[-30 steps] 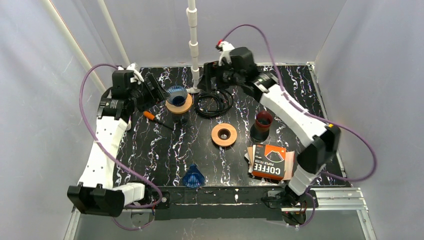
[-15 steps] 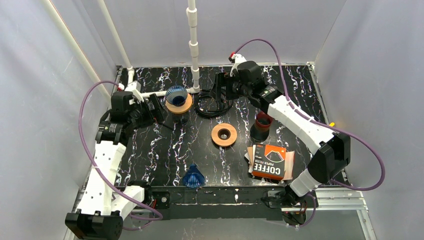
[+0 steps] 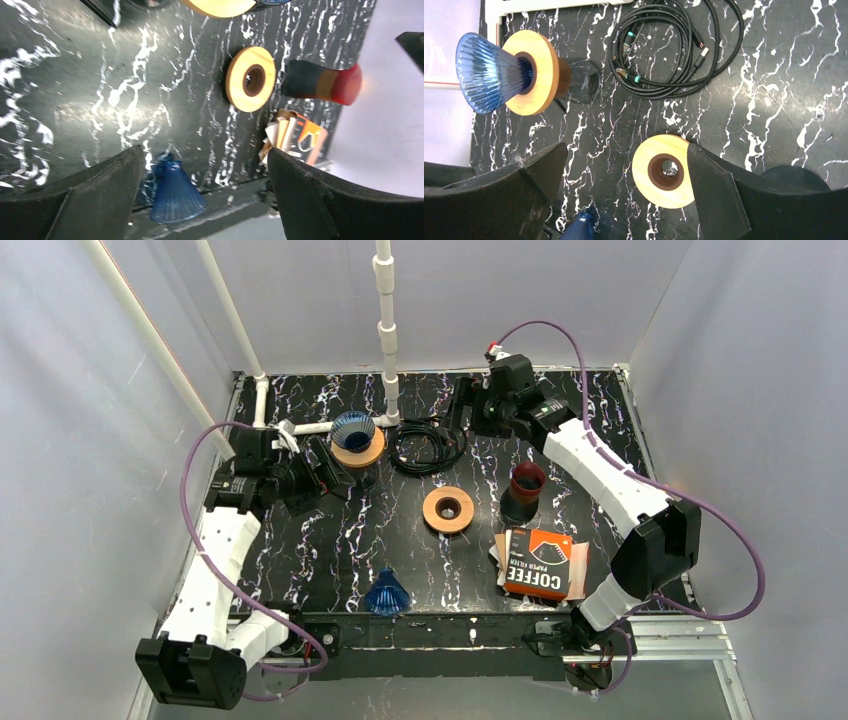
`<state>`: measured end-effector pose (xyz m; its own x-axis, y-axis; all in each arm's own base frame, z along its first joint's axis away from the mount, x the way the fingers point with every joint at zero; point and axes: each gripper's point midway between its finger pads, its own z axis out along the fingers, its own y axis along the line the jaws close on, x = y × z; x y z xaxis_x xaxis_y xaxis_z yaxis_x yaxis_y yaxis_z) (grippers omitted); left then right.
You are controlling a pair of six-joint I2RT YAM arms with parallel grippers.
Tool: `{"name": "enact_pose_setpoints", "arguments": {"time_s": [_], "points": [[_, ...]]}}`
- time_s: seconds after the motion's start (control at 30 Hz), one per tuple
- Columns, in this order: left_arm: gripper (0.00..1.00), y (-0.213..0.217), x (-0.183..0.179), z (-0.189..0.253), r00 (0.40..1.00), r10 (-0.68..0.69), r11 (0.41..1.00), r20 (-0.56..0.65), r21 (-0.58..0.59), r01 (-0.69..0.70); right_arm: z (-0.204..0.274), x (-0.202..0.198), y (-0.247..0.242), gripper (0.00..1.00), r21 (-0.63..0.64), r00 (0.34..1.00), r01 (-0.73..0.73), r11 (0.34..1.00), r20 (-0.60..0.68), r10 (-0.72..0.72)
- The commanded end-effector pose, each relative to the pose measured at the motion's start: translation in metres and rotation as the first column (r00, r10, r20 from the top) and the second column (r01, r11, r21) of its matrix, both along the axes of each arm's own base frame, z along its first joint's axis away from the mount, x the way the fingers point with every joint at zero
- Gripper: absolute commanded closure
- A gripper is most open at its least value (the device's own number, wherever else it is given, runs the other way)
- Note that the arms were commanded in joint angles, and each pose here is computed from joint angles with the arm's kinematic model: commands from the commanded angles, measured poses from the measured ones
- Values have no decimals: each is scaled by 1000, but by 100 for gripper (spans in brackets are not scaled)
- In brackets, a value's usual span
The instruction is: Place the coffee filter in the dripper
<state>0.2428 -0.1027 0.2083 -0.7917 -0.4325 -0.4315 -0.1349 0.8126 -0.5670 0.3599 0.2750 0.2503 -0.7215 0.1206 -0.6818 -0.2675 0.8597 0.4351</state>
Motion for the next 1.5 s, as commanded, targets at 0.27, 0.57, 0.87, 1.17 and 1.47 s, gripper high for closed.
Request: {"name": "enact_pose_setpoints", "arguments": {"time_s": [0.27, 0.57, 0.87, 1.17, 1.47], "points": [[10, -68, -10, 6, 987, -75, 984, -141, -174, 50, -11, -6, -49, 2, 78, 977, 172, 982, -143, -160], [12, -144, -2, 11, 933, -342, 938, -114, -97, 332, -3, -11, -111, 1, 27, 946, 304, 952, -130, -298], [12, -215, 2, 8, 875, -467, 880, -128, -170, 444, -16, -51, -196, 2, -69, 796, 581, 811, -162, -584], [12, -244, 1, -1, 852, -488, 858, -189, -286, 428, -51, -115, -252, 2, -206, 589, 750, 629, -225, -776], [12, -259, -4, -12, 842, -482, 845, -241, -380, 376, -108, -167, -259, 2, -253, 452, 780, 573, -405, -795]]}}
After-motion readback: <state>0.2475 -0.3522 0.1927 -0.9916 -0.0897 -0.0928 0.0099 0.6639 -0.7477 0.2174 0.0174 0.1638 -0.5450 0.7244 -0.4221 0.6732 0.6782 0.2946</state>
